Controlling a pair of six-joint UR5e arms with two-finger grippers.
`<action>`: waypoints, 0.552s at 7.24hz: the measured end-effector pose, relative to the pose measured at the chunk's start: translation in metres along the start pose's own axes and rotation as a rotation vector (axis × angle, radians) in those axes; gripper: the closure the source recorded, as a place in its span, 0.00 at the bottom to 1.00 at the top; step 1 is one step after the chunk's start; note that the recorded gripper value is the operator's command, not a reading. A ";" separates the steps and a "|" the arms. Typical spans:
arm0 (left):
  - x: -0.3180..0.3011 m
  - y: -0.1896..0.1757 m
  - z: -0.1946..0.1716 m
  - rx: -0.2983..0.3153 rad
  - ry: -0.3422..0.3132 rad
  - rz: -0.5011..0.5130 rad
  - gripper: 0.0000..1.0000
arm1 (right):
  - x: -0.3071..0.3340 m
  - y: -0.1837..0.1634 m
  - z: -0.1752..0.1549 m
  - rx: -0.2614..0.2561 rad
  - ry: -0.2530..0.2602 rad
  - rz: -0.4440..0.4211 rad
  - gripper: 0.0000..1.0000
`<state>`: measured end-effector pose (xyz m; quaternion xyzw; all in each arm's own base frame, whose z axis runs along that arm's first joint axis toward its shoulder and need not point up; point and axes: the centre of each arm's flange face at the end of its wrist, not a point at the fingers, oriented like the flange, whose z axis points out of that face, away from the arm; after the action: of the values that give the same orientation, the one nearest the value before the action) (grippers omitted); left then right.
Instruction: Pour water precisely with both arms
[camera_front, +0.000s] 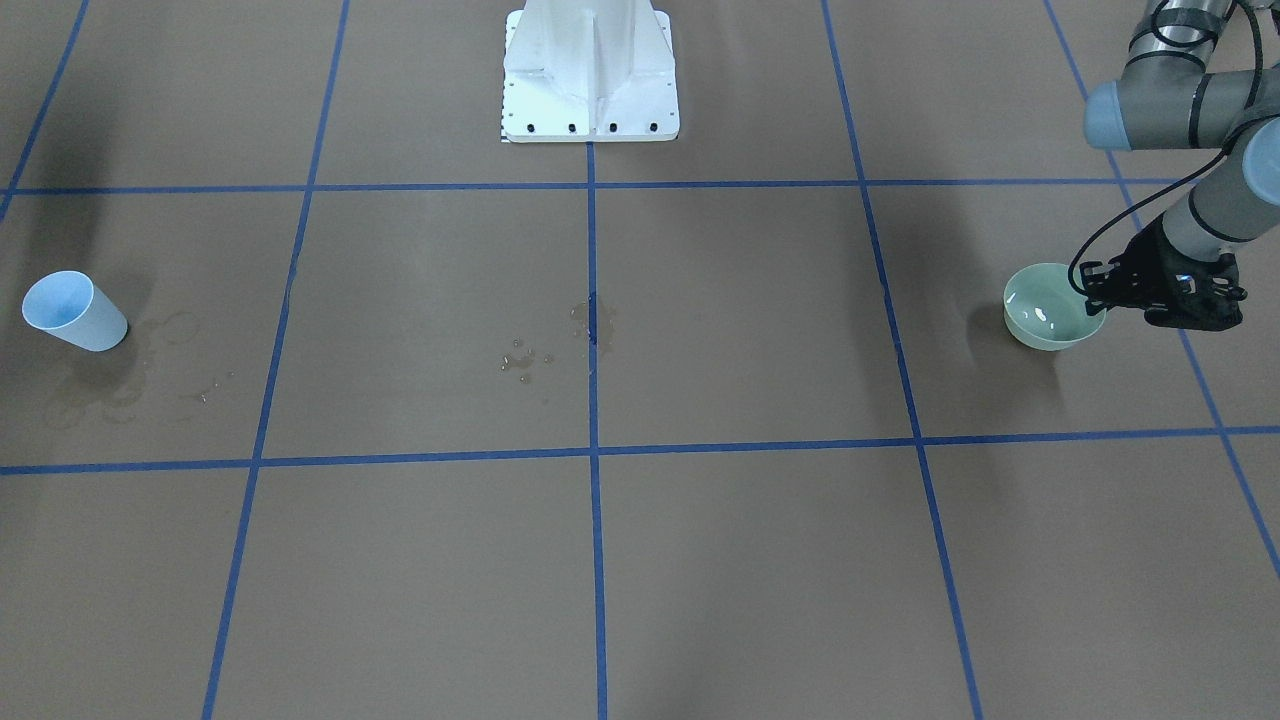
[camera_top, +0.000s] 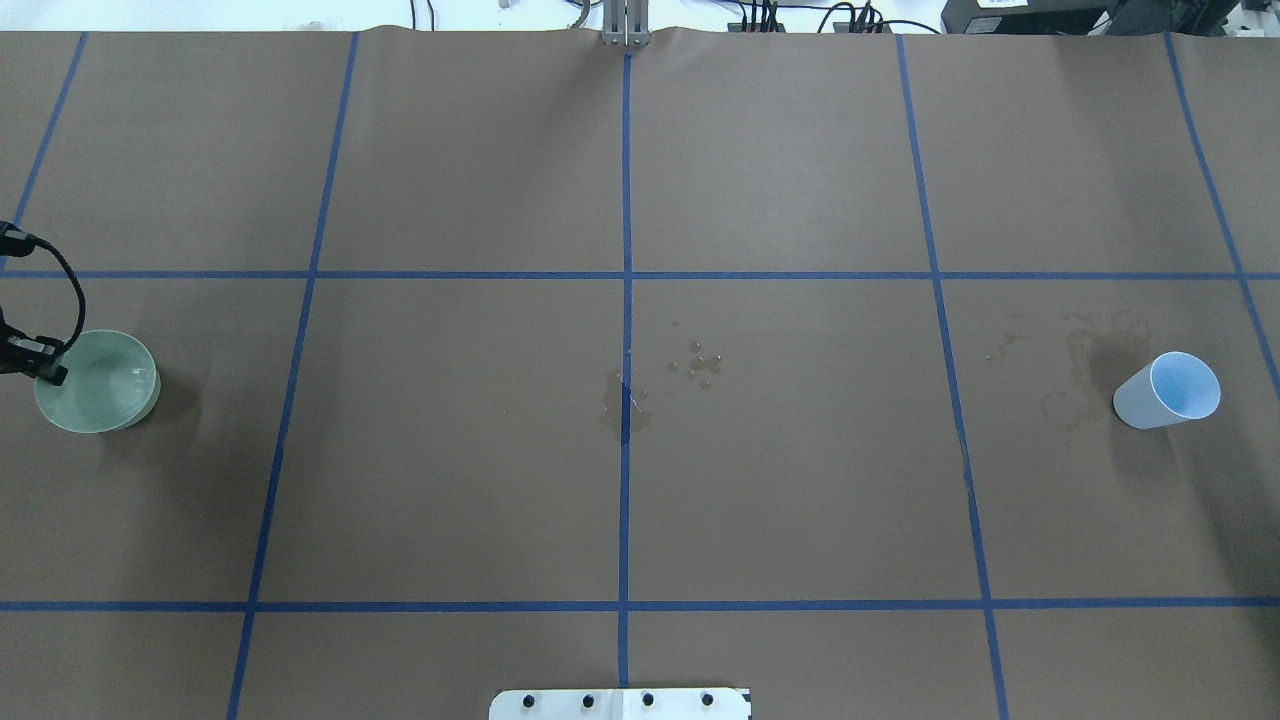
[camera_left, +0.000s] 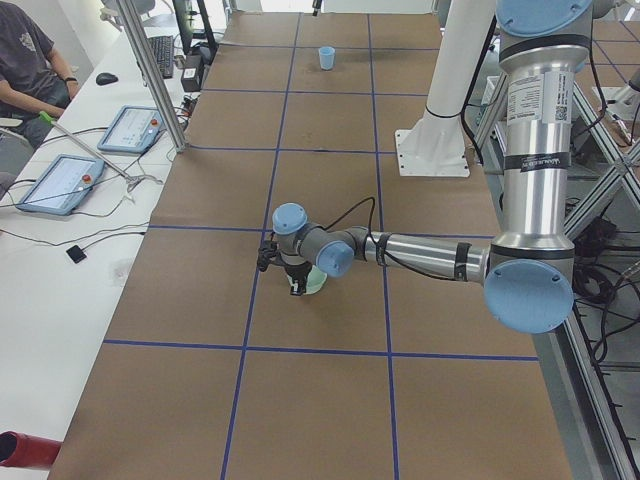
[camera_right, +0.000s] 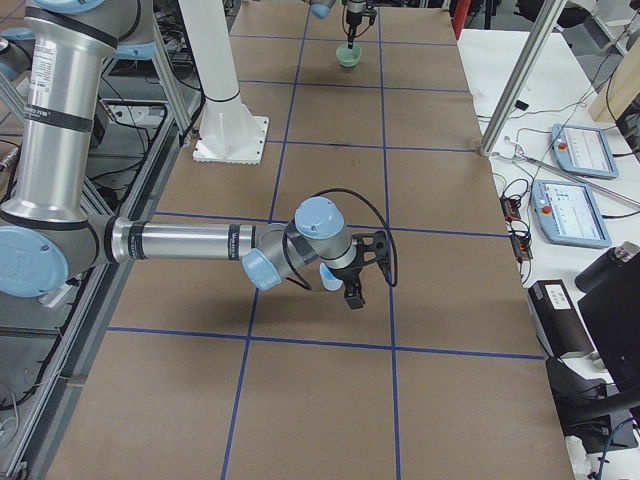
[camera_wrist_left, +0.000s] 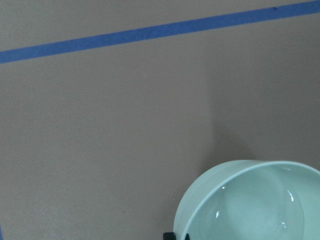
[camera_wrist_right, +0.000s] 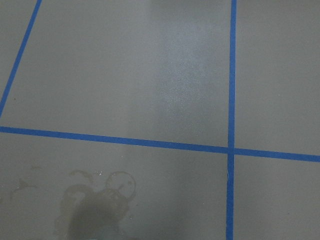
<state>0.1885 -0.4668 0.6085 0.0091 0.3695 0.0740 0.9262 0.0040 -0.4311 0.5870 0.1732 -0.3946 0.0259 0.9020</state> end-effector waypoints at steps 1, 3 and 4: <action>-0.001 -0.001 -0.004 0.007 0.003 -0.003 0.00 | 0.000 0.000 0.000 -0.001 0.000 0.001 0.00; -0.012 -0.010 -0.039 0.050 0.058 -0.039 0.00 | -0.002 -0.005 0.002 -0.012 -0.001 0.007 0.00; -0.025 -0.015 -0.068 0.079 0.112 -0.070 0.00 | -0.006 -0.014 0.003 -0.028 -0.005 0.018 0.00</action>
<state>0.1257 -0.4875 0.5751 0.0284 0.4234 0.0274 0.9051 0.0006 -0.4445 0.5807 0.1570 -0.3987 0.0280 0.9031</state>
